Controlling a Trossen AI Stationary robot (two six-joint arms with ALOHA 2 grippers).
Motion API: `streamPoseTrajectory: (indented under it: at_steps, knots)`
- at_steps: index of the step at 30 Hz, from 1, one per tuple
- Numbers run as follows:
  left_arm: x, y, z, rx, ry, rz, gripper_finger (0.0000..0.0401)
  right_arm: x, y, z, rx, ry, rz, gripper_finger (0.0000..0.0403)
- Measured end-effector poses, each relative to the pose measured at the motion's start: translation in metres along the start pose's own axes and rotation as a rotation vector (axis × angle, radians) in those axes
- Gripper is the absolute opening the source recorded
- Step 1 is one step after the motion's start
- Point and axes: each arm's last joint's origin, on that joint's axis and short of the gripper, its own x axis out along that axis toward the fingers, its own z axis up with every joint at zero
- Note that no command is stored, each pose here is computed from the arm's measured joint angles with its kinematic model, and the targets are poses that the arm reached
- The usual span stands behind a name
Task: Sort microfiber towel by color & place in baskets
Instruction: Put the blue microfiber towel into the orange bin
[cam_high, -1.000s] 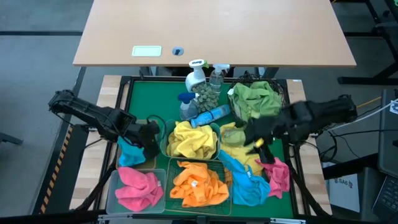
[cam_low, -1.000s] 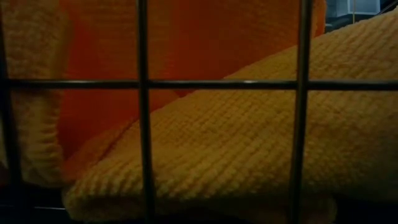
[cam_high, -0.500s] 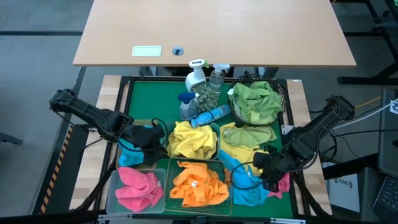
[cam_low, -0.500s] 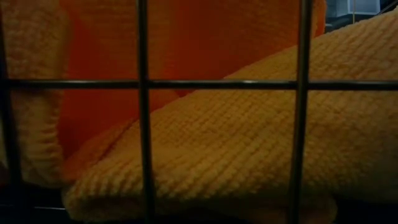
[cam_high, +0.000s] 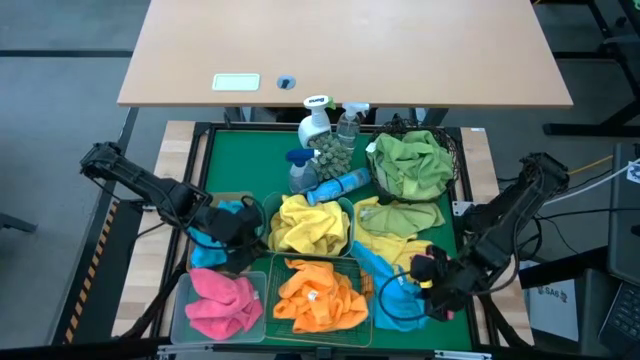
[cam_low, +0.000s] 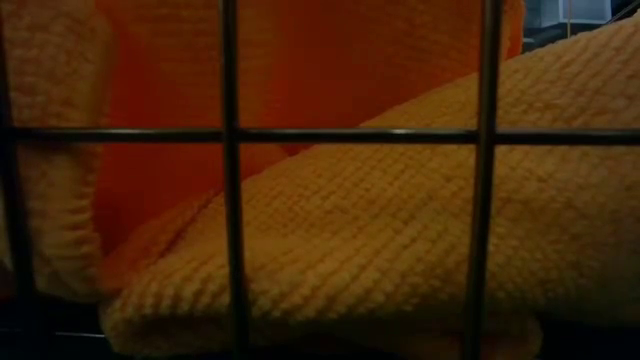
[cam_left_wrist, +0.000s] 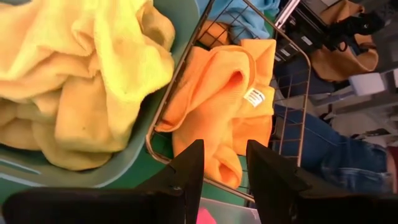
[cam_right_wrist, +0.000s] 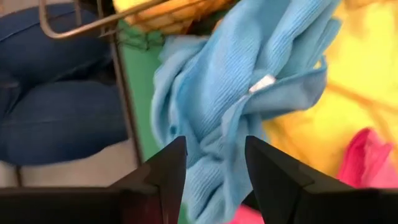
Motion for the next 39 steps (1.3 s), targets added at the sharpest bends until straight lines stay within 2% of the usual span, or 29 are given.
streamPoseTrajectory:
  at_steps: [12,15,20,21,24,28,33,39]
  knots:
    - [0.000,-0.001,-0.001,0.033,-0.038,0.029,0.0114,0.023,-0.018,-0.013,-0.030,0.007,-0.098,0.0160]
    - [0.000,0.000,0.000,0.032,-0.068,0.052,0.0114,0.025,-0.020,-0.014,-0.037,0.003,-0.108,0.0129]
    - [-0.001,0.001,0.002,0.033,-0.125,0.098,0.0114,0.025,-0.015,-0.011,-0.108,-0.036,-0.072,0.0022]
    - [-0.001,0.001,0.002,0.033,-0.131,0.101,0.0114,0.025,-0.014,-0.010,-0.124,-0.053,-0.068,0.0012]
    - [-0.001,0.001,0.002,0.041,-0.140,0.107,0.0114,0.025,-0.012,-0.006,-0.122,-0.106,-0.056,0.0021]
    - [-0.001,0.000,0.005,0.118,-0.186,0.119,0.0114,0.015,-0.009,0.009,-0.148,-0.146,-0.044,0.0010]
    - [-0.002,-0.005,0.011,0.185,-0.252,0.087,0.0114,-0.012,0.001,0.040,-0.242,-0.261,-0.021,0.0009]
    - [-0.004,-0.016,0.020,0.394,-0.355,0.027,0.0114,-0.056,0.009,0.079,-0.352,-0.455,-0.039,0.0005]
